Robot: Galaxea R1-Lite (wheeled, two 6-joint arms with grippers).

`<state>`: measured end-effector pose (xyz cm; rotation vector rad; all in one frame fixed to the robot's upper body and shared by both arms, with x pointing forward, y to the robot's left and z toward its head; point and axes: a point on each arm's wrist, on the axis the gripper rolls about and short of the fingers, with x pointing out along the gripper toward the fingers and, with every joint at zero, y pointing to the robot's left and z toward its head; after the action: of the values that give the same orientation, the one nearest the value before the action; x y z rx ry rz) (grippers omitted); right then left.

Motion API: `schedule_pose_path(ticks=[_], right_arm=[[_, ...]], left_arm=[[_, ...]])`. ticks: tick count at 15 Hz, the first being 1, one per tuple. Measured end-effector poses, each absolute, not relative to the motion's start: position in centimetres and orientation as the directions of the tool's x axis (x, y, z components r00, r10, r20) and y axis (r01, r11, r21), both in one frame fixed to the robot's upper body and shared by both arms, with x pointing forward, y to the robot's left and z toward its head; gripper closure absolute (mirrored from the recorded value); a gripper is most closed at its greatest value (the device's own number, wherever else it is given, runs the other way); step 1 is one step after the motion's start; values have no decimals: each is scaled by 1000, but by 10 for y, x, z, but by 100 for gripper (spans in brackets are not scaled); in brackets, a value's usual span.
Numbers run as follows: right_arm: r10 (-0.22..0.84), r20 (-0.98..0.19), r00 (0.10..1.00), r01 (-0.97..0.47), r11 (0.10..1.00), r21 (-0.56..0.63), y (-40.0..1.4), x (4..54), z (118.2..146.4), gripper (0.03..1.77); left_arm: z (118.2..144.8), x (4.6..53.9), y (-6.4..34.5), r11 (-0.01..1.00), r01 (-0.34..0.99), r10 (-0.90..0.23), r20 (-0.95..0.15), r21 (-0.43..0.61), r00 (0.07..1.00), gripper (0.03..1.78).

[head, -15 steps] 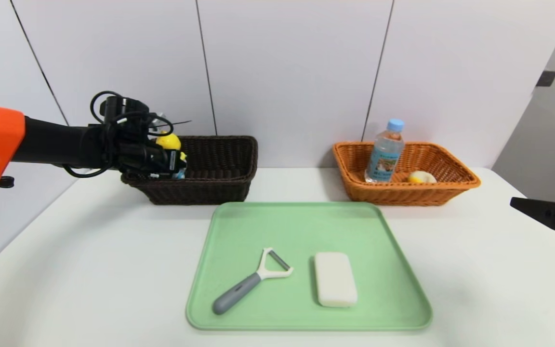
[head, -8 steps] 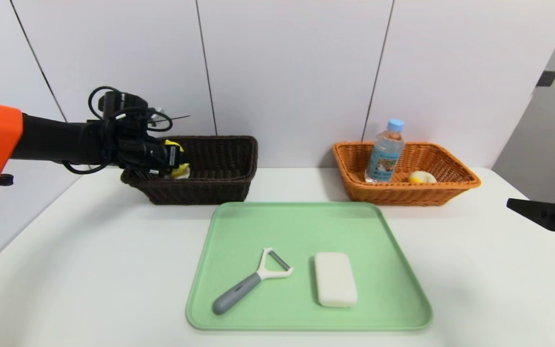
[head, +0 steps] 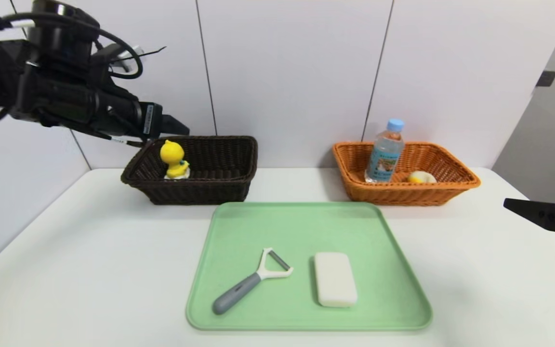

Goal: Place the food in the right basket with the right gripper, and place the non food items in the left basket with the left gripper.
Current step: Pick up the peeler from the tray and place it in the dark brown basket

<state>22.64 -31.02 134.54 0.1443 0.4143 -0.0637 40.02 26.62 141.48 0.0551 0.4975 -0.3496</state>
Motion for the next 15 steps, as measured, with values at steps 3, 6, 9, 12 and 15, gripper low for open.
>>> schedule_pose_path(ticks=[3,6,9,12,15], right_arm=[[-27,-407,913,86,988,129,-310,229,1346,10],[-27,-409,912,87,988,129,-310,229,1346,10],[-28,-415,909,92,986,136,-310,228,1344,10],[-28,-418,908,97,985,146,-310,228,1343,10],[-24,-417,908,94,984,150,-309,228,1343,10]], left_arm=[[1422,333,242,822,564,-476,-637,-78,606,19],[1421,304,230,718,679,-565,-700,-156,436,17],[1417,298,214,660,726,-594,-726,-194,346,15],[1407,298,192,629,755,-576,-764,-185,292,14],[1394,305,170,648,740,-532,-801,-178,273,13]])
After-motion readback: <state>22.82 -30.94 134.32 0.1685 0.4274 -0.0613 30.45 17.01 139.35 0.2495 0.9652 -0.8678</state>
